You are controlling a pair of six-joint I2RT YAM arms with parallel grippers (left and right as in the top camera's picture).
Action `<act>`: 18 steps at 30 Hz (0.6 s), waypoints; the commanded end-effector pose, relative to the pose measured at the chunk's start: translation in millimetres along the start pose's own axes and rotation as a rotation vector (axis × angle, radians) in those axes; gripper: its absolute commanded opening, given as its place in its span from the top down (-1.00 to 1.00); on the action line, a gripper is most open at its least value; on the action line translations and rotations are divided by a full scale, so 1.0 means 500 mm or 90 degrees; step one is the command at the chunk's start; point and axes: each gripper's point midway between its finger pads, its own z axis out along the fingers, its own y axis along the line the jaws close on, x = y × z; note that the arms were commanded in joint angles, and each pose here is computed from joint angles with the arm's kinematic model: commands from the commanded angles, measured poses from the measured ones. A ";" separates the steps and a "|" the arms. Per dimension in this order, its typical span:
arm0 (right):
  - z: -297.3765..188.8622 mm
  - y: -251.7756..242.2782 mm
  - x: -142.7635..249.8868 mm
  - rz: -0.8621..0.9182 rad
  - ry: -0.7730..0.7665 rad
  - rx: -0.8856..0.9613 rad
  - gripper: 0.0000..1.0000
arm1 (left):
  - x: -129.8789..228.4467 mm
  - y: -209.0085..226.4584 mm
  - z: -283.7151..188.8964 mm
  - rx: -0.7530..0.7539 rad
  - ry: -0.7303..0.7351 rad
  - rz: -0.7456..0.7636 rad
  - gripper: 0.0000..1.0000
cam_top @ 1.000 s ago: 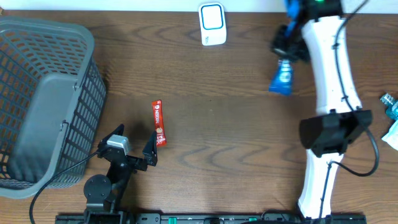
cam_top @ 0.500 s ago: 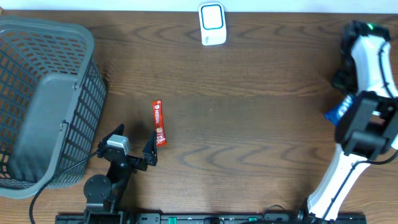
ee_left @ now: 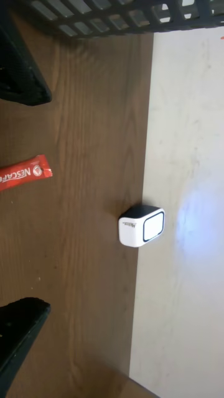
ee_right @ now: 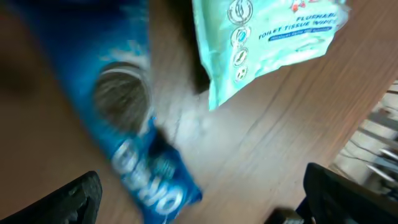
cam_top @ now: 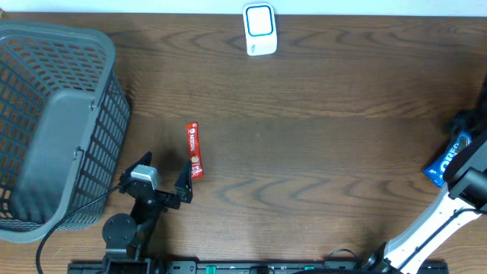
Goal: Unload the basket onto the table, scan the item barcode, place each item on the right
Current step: 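Swing right arm right and drop Oreo pack at table's right edge, then move empty right gripper over the red Nescafé stick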
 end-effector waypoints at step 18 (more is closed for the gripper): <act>-0.438 0.541 0.533 -0.523 0.004 -0.489 -0.99 | 0.031 0.002 0.002 0.002 0.028 -0.013 -0.97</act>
